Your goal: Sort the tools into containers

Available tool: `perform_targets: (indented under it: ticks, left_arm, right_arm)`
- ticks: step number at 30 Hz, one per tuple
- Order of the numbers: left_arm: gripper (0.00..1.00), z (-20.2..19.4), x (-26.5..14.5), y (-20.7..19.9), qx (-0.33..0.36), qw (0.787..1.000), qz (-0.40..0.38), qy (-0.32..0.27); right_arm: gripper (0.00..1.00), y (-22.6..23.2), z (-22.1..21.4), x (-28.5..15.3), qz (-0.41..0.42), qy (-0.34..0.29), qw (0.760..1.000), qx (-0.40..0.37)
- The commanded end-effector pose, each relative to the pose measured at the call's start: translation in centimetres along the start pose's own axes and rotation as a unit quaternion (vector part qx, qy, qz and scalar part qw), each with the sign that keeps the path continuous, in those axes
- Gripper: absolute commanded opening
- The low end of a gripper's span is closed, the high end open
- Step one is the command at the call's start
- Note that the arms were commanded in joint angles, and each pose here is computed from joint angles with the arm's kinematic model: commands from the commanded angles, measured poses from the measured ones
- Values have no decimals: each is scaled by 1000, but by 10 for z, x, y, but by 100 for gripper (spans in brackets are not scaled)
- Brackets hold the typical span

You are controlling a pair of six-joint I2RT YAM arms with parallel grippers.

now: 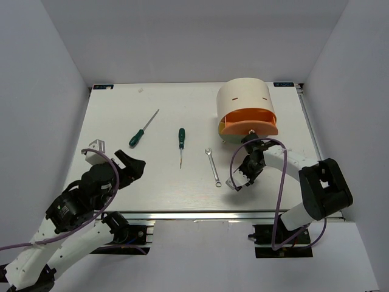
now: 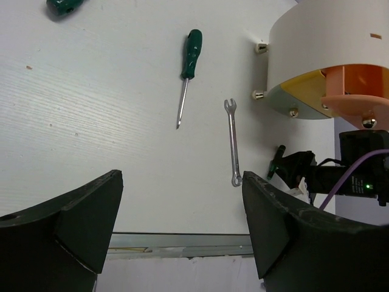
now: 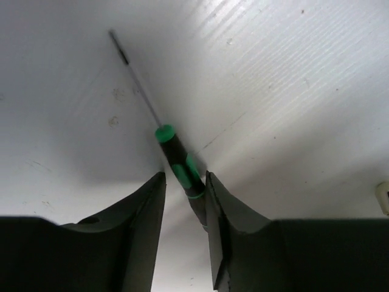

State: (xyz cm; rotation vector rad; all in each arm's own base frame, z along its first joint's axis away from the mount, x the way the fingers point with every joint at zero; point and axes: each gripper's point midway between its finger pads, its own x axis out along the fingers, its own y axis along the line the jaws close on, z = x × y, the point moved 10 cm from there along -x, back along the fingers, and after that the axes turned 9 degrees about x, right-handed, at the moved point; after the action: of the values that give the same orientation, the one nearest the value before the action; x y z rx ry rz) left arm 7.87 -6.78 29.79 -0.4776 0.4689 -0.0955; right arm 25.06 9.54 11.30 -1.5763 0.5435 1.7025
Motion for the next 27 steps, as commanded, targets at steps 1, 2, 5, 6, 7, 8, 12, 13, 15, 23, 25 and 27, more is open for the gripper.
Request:
perform_targets:
  ticks: [1, 2, 5, 6, 7, 8, 12, 13, 15, 23, 25, 27]
  left_arm:
    - [89, -2, 6, -1, -10, 1000, 9, -3]
    - [89, -4, 8, -1, -10, 1000, 9, -2]
    - [89, -6, 11, 0, -10, 1000, 15, 0]
    - [89, -8, 12, 0, -8, 1000, 17, 2]
    - [90, -10, 13, 1, -7, 1000, 21, 3]
    - [90, -11, 14, 3, -10, 1000, 28, 4]
    - [89, -15, 15, 9, -10, 998, 59, 9]
    - [89, -15, 15, 11, -6, 997, 70, 10]
    - [89, -15, 16, 12, 0, 997, 82, 15]
    - [89, -21, 41, 0, 71, 982, 155, 77]
    - [90, -21, 46, -1, 92, 975, 185, 86]
    - [92, -21, 54, 0, 120, 963, 221, 101]
  right_arm:
    - [38, 26, 12, 15, 61, -42, 994, -79]
    - [30, 29, 15, 16, 62, -53, 993, -82]
    - [11, 43, 24, 15, 67, -83, 991, -79]
    - [7, 44, 26, 12, 62, -87, 991, -78]
    - [4, 49, 28, 13, 65, -95, 991, -74]
    - [2, 49, 29, 12, 62, -102, 991, -67]
    - [0, 40, 43, -7, 40, -171, 984, -14]
    - [0, 38, 46, -13, 39, -187, 981, 23]
    - [0, 22, 55, -37, 17, -233, 971, 56]
    - [0, -4, 91, -129, -53, -360, 919, 149]
    - [0, -9, 103, -161, -92, -397, 902, 143]
    - [0, -10, 112, -185, -107, -428, 879, 182]
